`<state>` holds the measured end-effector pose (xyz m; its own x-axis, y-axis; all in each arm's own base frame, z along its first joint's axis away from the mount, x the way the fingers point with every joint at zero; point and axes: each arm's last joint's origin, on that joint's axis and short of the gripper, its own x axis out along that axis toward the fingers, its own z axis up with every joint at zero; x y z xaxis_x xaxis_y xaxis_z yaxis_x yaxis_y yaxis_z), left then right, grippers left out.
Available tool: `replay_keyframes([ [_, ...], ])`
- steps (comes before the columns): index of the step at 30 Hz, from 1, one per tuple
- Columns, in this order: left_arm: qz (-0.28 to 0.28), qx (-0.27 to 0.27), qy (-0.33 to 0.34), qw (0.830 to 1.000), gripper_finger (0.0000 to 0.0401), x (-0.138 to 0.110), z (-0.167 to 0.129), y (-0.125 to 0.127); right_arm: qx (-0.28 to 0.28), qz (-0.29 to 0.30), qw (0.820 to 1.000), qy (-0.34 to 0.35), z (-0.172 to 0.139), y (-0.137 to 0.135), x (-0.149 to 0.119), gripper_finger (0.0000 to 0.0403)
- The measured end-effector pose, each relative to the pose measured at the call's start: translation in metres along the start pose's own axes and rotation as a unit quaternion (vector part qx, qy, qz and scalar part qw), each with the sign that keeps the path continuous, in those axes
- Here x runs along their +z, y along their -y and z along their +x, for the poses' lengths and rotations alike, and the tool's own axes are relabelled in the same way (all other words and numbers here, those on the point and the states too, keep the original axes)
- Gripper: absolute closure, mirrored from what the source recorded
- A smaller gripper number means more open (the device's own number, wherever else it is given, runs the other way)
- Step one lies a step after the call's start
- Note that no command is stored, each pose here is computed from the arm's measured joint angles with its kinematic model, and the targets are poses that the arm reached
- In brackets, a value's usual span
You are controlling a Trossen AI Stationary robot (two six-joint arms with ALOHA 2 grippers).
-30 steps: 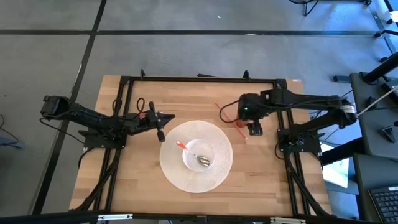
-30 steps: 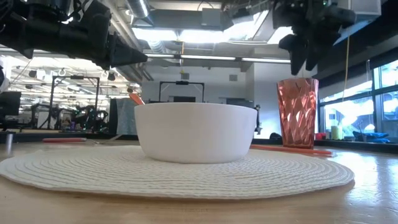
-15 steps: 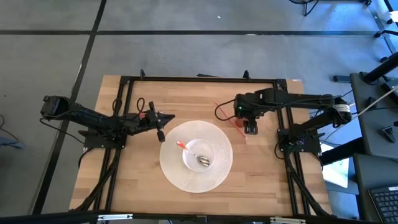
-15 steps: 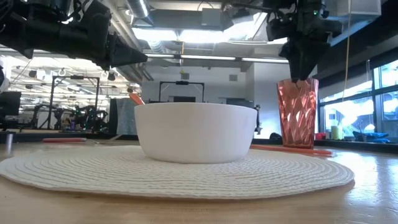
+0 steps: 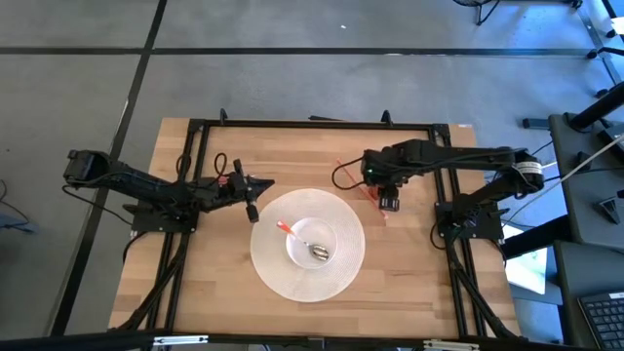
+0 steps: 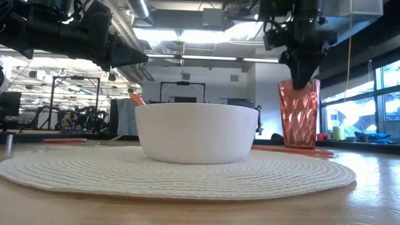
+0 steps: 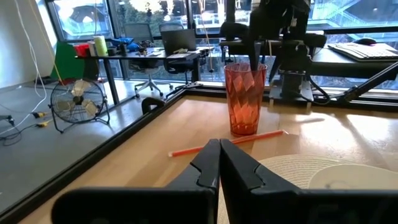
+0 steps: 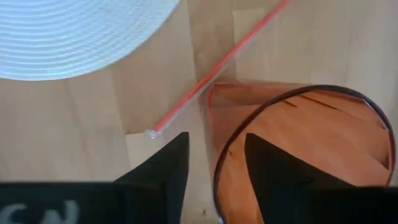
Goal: Pick & Place Utensil
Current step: Put the red cup on the top right of the white mat
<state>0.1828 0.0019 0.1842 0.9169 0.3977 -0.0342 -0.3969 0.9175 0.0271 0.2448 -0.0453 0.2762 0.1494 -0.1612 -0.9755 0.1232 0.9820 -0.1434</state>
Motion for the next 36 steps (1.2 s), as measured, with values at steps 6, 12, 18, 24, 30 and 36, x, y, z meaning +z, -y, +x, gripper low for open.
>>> replay_keyframes([
  [6,-0.005,0.000,0.002,1.000,0.0400,0.000,0.000,0.000,-0.012,-0.013,1.000,-0.007,0.003,0.000,0.002,0.0351],
  [12,-0.008,0.000,0.002,1.000,0.0396,0.000,0.000,0.000,-0.044,-0.024,0.999,-0.009,0.003,0.002,0.002,0.0382],
  [18,-0.012,-0.001,0.002,1.000,0.0400,0.000,0.000,0.000,-0.045,-0.038,0.998,0.028,-0.014,0.002,0.011,0.0394],
  [24,-0.012,-0.001,0.002,1.000,0.0396,0.000,0.000,0.000,-0.015,-0.053,0.994,0.095,-0.046,-0.012,0.025,0.0392],
  [30,-0.011,0.000,-0.001,1.000,0.0400,0.000,0.000,0.000,0.011,-0.086,0.990,0.112,-0.047,-0.035,0.034,0.0394],
  [36,-0.011,0.000,-0.001,1.000,0.0396,0.000,0.000,0.000,0.026,-0.126,0.985,0.114,-0.035,-0.067,0.045,0.0393],
])
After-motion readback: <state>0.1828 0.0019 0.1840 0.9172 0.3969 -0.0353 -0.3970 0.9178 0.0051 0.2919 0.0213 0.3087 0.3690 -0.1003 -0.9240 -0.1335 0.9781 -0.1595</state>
